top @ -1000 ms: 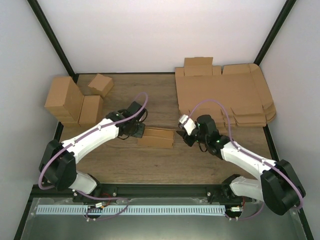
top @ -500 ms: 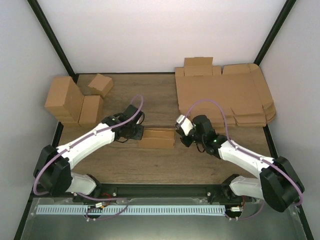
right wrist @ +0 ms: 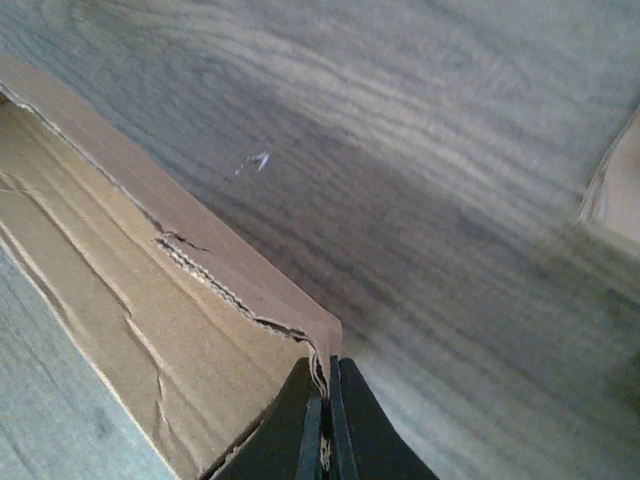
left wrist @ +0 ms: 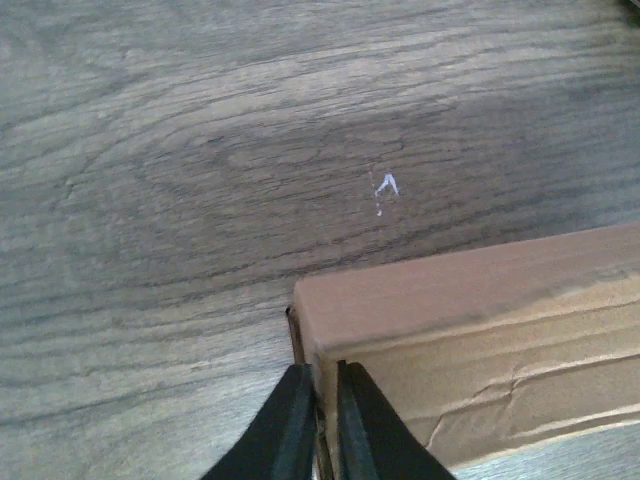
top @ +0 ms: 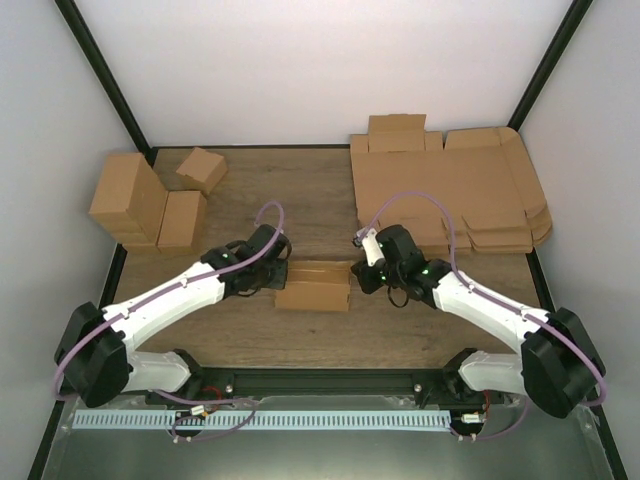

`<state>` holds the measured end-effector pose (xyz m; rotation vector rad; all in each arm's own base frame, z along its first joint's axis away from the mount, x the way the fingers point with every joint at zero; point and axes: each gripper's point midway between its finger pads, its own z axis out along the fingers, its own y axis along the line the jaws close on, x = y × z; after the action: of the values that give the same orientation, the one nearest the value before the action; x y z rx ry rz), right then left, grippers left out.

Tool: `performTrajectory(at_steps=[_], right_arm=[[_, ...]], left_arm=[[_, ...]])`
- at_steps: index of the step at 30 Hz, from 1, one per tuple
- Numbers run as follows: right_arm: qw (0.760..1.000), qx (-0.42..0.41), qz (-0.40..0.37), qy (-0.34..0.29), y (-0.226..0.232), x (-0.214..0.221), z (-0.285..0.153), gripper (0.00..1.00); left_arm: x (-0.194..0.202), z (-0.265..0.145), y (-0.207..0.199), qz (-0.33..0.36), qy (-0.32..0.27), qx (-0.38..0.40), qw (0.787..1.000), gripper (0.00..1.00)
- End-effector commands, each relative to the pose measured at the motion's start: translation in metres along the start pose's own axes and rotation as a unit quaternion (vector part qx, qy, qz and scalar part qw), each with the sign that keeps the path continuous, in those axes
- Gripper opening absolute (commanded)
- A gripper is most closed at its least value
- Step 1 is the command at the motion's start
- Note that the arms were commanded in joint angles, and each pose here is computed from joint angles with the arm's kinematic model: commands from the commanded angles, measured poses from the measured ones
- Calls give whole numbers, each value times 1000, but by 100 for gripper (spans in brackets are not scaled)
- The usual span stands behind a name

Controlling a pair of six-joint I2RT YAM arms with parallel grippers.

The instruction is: Fold the paper box

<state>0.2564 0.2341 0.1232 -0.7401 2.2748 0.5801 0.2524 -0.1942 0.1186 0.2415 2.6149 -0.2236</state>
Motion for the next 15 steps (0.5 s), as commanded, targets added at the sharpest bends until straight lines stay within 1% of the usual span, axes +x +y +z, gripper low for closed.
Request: performTrajectory(at_steps=[1, 4, 8, 9, 12, 15], right_arm=[[998, -14, 62, 22, 16, -4, -5, 1], [998, -11, 59, 14, 18, -5, -9, 1], [999, -9, 50, 3, 18, -8, -15, 1], [999, -8, 48, 1, 18, -8, -16, 1], [999, -7, 46, -7, 18, -11, -20, 1], [999, -12, 50, -9, 21, -12, -22, 1]], left_arm=[[-8, -4, -10, -28, -43, 12, 999, 12], [-6, -3, -10, -36, -50, 19, 998, 20], [-1, 1, -7, -40, -42, 12, 998, 22], [1, 3, -6, -43, -39, 12, 998, 23], [10, 6, -5, -51, -29, 16, 998, 32], [16, 7, -5, -61, -26, 26, 997, 34]])
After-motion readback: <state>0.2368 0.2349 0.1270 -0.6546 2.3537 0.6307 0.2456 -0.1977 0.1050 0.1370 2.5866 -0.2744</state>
